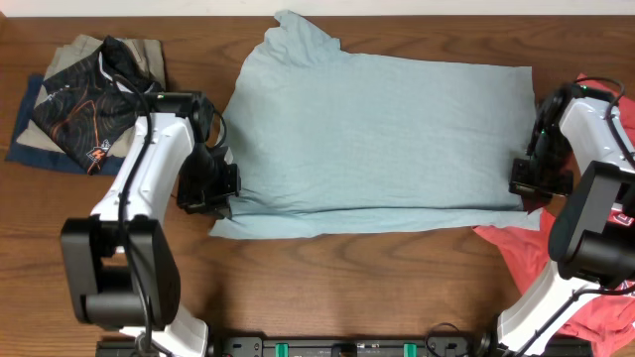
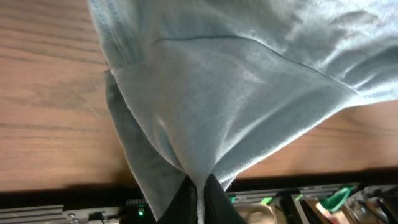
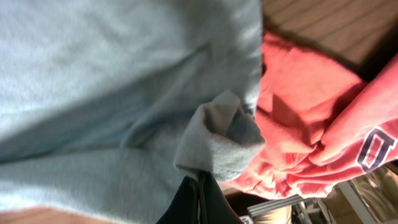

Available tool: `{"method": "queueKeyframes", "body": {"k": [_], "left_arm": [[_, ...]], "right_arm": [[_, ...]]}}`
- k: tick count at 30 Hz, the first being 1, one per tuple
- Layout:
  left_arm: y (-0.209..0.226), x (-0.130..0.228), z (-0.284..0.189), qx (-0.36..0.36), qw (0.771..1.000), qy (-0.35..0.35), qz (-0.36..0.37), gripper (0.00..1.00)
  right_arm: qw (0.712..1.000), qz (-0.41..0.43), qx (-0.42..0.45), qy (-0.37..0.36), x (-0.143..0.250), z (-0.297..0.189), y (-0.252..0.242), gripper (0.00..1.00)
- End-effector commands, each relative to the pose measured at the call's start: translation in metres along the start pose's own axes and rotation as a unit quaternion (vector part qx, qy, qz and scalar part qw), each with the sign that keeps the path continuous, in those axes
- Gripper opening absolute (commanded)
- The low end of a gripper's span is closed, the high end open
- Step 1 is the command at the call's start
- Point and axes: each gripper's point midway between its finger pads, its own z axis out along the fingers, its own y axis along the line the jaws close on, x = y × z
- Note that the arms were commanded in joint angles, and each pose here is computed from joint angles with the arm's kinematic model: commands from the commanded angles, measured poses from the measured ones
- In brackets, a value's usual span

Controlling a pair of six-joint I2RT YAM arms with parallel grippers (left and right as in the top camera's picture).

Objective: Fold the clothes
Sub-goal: 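Lay the blue shirt flat on the table, pulling both grippers back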

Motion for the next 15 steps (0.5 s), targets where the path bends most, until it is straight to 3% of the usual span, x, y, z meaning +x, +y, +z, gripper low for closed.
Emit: {"method": "queueKeyframes", "body": {"k": [1, 7, 15], "left_arm": [[-0.001, -0.006, -0.019, 0.002, 0.998, -0.06, 0.011, 0.06], [-0.013, -0.055, -0.04, 0.023, 0.983, -0.183, 0.016, 0.06], [-0.022, -0.097, -0.056, 0.039, 0.963, -0.266, 0.022, 0.06]], "right_arm": [[0.999, 0.019, 0.0, -0.029, -0.005, -0.008, -0.006, 0.01], [0.995, 0.029, -0.029, -0.094, -0.028, -0.022, 0.001, 0.01], [0.985, 0.039, -0.046, -0.159, -0.059, -0.031, 0.005, 0.01]]}}
